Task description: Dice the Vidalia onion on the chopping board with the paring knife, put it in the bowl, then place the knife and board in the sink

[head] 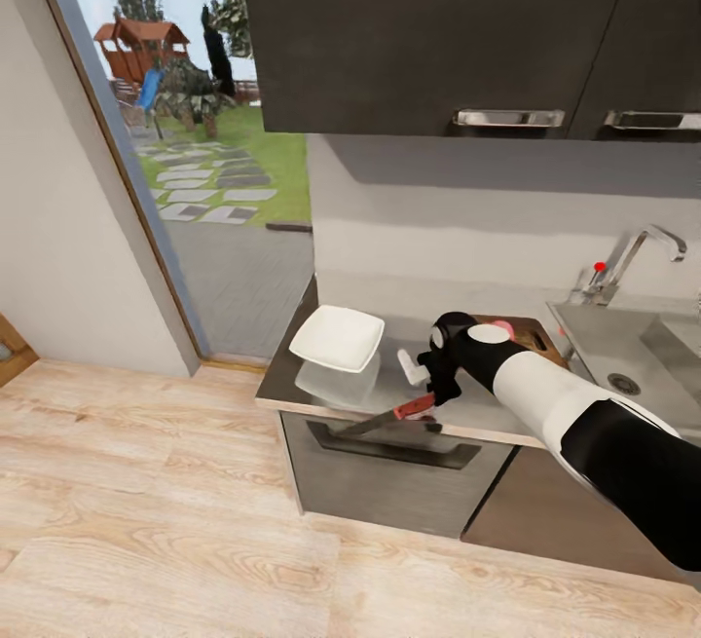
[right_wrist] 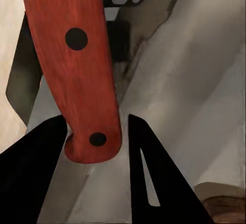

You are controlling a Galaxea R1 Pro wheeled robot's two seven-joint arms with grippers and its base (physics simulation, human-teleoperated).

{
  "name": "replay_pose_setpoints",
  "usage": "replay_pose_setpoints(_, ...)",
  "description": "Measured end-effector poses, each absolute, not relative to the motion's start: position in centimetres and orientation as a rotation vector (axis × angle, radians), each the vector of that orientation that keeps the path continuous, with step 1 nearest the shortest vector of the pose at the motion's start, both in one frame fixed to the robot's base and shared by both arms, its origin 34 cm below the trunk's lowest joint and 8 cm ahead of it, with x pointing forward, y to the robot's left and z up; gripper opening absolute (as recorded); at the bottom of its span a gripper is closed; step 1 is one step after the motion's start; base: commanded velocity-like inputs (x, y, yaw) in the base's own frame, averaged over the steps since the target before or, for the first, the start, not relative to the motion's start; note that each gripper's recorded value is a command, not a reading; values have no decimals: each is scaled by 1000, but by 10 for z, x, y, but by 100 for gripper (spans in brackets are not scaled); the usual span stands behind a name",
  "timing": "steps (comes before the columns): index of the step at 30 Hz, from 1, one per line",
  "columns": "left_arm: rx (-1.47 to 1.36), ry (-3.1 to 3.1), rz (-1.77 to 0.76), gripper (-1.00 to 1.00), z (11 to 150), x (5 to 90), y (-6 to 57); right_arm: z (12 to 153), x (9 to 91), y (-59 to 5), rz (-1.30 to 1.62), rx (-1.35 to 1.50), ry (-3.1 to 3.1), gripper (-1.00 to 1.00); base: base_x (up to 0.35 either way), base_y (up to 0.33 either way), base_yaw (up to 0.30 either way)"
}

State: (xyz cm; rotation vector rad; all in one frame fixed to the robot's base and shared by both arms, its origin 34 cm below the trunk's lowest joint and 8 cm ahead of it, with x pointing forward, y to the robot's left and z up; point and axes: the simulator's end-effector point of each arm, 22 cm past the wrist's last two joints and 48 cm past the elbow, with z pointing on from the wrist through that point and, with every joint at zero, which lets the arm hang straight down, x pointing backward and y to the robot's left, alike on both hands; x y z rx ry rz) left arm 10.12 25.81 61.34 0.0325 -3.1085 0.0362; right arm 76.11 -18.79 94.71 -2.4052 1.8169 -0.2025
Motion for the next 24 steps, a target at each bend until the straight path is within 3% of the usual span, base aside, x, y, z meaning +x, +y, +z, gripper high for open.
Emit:
replay_pose_setpoints(7, 31, -3108, 39, 100, 613, 101, 257, 969, 807, -179, -454, -2144, 1888, -100, -1, 0, 0)
replay_pose_setpoints(17, 31, -3108, 39, 100, 613, 101, 257, 1009, 830, -142, -444, -1997, 1816, -100, -6, 0, 0)
replay_pose_setpoints(24, 30, -3108, 39, 100, 613, 101, 257, 1013, 832, -137, -441, -1989, 1804, -100, -264, 0, 0)
